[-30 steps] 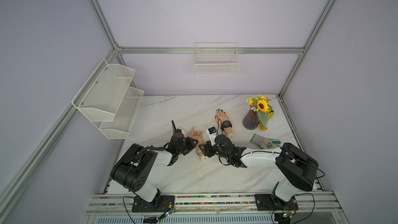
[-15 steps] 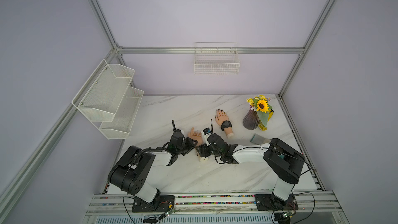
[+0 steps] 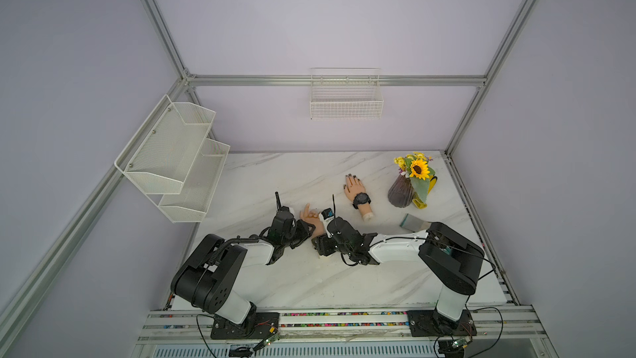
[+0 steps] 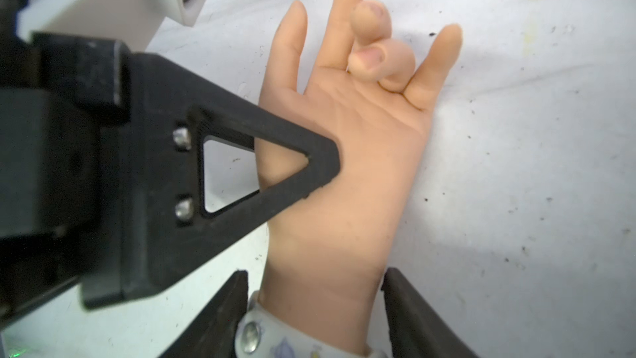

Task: Take off the watch
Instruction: Untie the watch from the hand.

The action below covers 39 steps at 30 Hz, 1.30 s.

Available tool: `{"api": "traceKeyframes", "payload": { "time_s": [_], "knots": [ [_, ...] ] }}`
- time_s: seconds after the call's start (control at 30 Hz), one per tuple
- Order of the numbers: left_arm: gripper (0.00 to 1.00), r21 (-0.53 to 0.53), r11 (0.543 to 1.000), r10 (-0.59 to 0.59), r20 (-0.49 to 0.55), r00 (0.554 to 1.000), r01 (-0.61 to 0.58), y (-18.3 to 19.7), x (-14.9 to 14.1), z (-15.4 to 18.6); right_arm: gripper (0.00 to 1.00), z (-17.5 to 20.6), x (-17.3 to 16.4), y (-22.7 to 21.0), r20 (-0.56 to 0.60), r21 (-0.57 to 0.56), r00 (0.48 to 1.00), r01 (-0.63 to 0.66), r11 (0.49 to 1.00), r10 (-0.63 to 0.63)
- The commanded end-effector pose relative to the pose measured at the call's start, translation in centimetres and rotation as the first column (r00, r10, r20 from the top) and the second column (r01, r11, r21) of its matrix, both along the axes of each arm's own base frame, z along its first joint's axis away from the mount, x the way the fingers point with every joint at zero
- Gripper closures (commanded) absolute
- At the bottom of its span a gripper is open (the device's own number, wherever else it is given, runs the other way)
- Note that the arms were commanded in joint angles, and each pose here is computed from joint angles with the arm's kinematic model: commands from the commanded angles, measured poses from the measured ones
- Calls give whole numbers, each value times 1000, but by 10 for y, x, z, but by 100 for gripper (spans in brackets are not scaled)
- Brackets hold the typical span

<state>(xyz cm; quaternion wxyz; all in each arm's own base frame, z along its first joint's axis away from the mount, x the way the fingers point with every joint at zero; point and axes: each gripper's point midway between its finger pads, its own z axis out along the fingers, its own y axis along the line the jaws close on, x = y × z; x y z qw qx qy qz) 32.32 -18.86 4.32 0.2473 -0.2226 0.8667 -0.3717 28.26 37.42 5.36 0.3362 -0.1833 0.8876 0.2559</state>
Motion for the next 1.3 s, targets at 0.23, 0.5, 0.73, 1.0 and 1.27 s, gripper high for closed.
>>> {"api": "traceKeyframes", "payload": {
  "time_s": [0.23, 0.5, 0.73, 1.0, 1.27],
  "knots": [
    [92, 135, 991, 8, 13, 1000, -10, 18, 3, -8, 51, -8, 2, -34, 0, -107, 994, 105, 989, -106],
    [93, 201, 979, 16, 16, 1000, -18, 28, 0, -8, 72, -9, 1, -36, -3, -102, 994, 109, 989, -110],
    [94, 269, 962, 36, 6, 999, -36, 39, -2, -12, 62, -4, 1, -45, 10, -100, 989, 148, 984, -148],
    [95, 294, 955, 35, 13, 999, -37, 44, -4, -10, 80, -10, -2, -47, 5, -107, 990, 140, 984, -140],
    [95, 300, 953, 35, 3, 999, -34, 44, -5, -13, 100, -14, -2, -44, -4, -108, 991, 129, 986, -131]
  ]
}}
